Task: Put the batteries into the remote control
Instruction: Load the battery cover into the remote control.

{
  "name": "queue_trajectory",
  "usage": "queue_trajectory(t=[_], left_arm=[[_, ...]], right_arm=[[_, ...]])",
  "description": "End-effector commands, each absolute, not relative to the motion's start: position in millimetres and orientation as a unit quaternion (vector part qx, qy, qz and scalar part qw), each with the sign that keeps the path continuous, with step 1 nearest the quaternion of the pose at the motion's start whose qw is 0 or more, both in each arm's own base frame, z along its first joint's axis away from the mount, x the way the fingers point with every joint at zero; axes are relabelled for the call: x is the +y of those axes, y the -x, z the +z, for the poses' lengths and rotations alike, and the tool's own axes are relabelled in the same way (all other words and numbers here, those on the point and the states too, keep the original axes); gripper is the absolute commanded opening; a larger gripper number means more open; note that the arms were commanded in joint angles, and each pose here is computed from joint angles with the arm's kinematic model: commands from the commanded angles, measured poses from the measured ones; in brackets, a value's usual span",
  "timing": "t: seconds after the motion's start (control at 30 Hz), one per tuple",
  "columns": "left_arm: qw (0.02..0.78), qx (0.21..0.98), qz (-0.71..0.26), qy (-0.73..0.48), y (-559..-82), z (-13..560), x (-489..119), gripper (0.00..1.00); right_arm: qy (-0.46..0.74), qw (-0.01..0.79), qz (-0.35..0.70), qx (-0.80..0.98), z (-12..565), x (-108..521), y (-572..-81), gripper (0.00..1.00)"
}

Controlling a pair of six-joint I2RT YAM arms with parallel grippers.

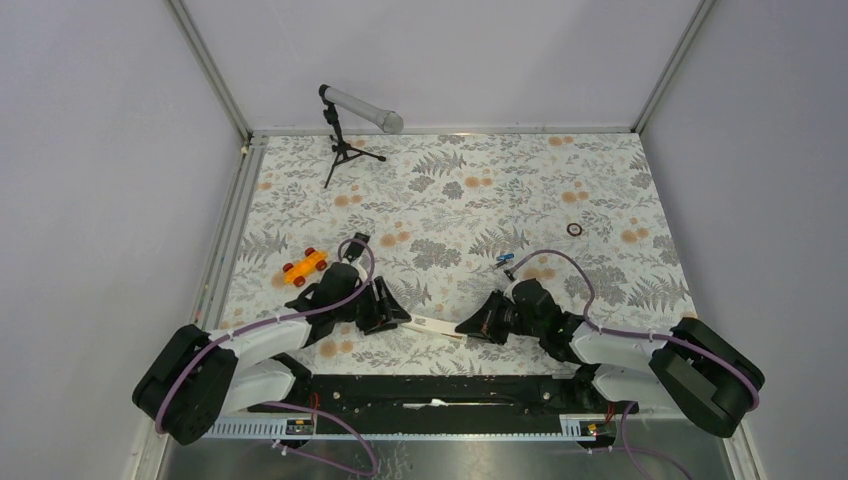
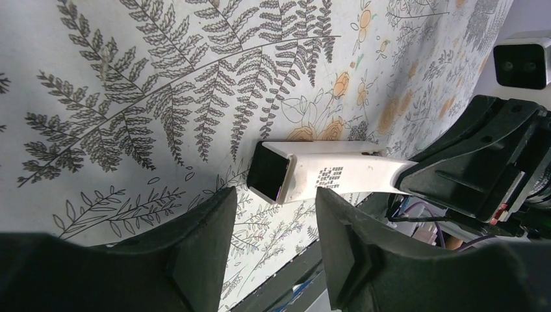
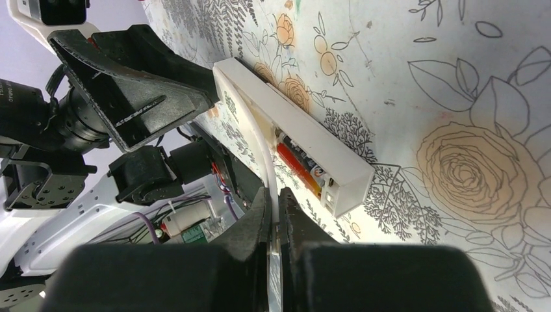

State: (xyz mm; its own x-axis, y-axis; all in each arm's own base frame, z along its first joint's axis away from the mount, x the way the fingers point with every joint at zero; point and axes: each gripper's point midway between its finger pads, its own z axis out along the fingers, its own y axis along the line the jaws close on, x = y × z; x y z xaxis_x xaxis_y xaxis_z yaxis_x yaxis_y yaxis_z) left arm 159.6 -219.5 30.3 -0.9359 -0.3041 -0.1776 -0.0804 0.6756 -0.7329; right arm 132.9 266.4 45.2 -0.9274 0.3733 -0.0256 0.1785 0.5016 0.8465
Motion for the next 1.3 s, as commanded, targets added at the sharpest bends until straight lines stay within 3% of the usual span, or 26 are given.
queue_trajectory(t=[0.0, 0.87, 1.1, 1.27], left_arm=[[0.164, 0.907, -0.374, 0.101, -167.9, 30.1, -218.8, 0.55], [0.123, 0.946, -0.293, 0.064, -148.7, -3.4, -213.9, 0.54], [0.104, 0.959, -0.26, 0.05, -136.1, -18.9, -204.6, 0.51], [0.09, 0.967, -0.235, 0.044, -127.6, -26.9, -198.1, 0.43]], right_arm=[[-0.168, 0.095, 0.384, 0.903, 9.0, 239.6, -119.1, 0.0], [-0.174, 0.075, 0.307, 0.933, -12.8, 218.7, -109.0, 0.0], [-0.174, 0.072, 0.291, 0.938, -16.2, 212.7, -105.6, 0.0], [-0.173, 0.069, 0.282, 0.941, -16.9, 211.5, -105.4, 0.0]])
